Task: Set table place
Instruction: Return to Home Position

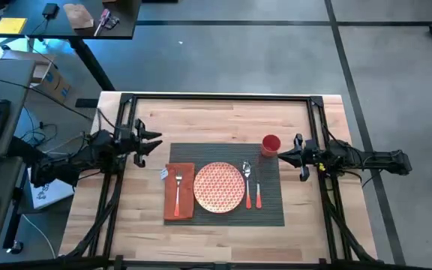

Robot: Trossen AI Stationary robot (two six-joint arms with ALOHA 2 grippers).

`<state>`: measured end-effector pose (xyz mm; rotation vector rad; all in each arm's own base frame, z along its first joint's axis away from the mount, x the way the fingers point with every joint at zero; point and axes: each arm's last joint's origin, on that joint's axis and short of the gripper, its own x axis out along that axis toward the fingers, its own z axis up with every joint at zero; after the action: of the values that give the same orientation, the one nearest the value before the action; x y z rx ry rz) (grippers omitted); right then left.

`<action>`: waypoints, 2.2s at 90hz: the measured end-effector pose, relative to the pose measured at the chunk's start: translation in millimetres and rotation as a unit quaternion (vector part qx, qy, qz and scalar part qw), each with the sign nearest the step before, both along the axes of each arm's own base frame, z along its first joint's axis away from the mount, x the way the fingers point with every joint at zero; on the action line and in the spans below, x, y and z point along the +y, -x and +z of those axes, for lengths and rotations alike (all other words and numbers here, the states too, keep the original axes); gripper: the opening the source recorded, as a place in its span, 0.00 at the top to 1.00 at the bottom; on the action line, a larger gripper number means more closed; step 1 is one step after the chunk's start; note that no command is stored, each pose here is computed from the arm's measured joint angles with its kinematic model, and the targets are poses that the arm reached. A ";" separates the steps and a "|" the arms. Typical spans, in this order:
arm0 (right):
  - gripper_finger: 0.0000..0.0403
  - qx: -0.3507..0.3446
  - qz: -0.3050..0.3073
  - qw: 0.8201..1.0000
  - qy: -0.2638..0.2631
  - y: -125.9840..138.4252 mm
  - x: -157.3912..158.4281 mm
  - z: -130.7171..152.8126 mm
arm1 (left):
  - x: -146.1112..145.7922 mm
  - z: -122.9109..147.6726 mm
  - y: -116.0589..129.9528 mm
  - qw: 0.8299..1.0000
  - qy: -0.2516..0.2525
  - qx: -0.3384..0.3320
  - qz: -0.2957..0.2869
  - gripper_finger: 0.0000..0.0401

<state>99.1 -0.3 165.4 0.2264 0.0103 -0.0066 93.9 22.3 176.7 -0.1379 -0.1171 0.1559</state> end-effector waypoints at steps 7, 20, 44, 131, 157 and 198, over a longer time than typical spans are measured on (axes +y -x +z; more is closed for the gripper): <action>1.00 0.000 0.000 1.000 0.000 0.0 0.0 0.0 | -1.8 -7.6 -1.0 0.999 0.032 0.034 -0.015 0.71; 1.00 0.000 0.002 1.000 0.000 0.0 0.1 0.1 | -3.3 -7.8 -1.3 0.999 0.014 0.040 -0.005 0.71; 1.00 0.000 0.002 1.000 0.000 0.0 0.1 0.1 | -3.9 -8.9 -1.4 0.997 -0.041 0.055 0.017 0.71; 1.00 0.000 0.002 1.000 0.000 0.0 0.1 0.0 | -9.7 -8.9 -2.5 0.995 -0.080 0.059 -0.010 0.71; 1.00 0.000 0.002 1.000 0.000 0.0 0.1 0.0 | -9.7 -8.9 -2.5 0.995 -0.080 0.059 -0.010 0.71; 1.00 0.000 0.002 1.000 0.000 0.0 0.1 0.0 | -9.7 -8.9 -2.5 0.995 -0.080 0.059 -0.010 0.71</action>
<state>99.1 -0.2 165.5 0.2264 0.0114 -0.0028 96.4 12.6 167.8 0.0306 -0.0096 0.1337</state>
